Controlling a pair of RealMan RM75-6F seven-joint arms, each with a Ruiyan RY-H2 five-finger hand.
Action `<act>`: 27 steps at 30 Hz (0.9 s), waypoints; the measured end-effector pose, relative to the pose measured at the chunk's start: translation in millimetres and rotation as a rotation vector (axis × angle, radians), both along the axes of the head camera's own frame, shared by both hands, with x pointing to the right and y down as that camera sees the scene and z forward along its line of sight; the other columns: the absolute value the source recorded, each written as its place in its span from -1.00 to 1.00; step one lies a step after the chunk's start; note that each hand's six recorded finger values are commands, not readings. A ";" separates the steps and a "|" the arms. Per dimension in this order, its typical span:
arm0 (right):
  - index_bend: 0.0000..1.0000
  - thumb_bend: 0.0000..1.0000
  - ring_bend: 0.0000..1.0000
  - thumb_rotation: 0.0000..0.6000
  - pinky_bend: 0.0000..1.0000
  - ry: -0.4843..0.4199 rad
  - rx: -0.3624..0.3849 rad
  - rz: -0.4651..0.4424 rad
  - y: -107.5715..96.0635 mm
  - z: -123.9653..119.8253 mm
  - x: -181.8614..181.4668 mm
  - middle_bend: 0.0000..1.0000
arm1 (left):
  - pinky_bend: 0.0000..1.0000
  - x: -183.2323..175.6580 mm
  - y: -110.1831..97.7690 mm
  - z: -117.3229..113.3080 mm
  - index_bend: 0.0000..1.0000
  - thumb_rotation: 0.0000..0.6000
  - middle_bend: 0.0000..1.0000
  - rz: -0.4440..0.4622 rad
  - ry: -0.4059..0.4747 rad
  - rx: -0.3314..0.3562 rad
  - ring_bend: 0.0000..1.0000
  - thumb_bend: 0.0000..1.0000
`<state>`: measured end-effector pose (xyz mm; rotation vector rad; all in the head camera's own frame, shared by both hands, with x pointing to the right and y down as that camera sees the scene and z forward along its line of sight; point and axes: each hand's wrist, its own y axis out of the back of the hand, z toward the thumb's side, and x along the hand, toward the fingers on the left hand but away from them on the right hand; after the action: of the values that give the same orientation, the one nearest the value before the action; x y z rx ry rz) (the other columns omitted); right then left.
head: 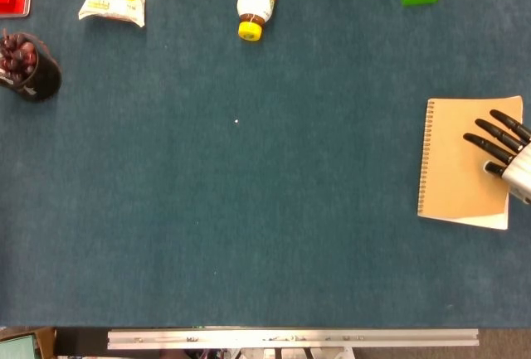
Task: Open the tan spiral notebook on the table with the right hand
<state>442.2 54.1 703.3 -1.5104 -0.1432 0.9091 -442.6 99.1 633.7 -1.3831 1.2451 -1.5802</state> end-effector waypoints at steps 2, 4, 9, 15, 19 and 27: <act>0.29 -0.16 -0.99 1.00 -0.88 0.006 -0.002 -0.006 1.3 -5.2 -1.8 -0.64 | -0.24 0.2 0.2 0.0 -0.05 1.00 -0.39 0.000 0.001 0.000 -0.51 -0.52; 0.29 -0.16 -0.99 1.00 -0.88 0.012 -0.001 -0.013 2.2 -10.1 -4.0 -0.64 | -0.24 0.2 0.3 0.2 -0.05 1.00 -0.39 0.000 0.002 -0.002 -0.51 -0.52; 0.38 -0.15 -0.97 1.00 -0.88 0.023 -0.001 -0.028 3.4 -24.0 -13.8 -0.61 | -0.24 0.7 0.5 0.0 -0.05 1.00 -0.39 0.001 0.006 -0.003 -0.51 -0.52; 0.39 -0.15 -0.96 1.00 -0.88 0.044 0.021 -0.050 -2.9 -36.1 -26.1 -0.61 | -0.24 1.1 0.7 0.2 -0.05 1.00 -0.39 0.002 0.015 -0.009 -0.51 -0.52; 0.39 -0.15 -0.96 1.00 -0.88 0.037 0.029 -0.058 -8.5 -33.4 -34.2 -0.61 | -0.24 0.7 0.9 0.0 -0.05 1.00 -0.39 0.000 0.017 -0.010 -0.51 -0.52; 0.39 -0.15 -0.96 1.00 -0.88 0.031 0.026 -0.071 -14.2 -20.6 -44.2 -0.61 | -0.24 0.0 0.9 -1.1 -0.05 1.00 -0.39 -0.004 0.027 -0.009 -0.51 -0.52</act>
<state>398.0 39.9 682.7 -1.4675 -0.0783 0.8700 -442.6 100.1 632.6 -1.4125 1.2587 -1.5763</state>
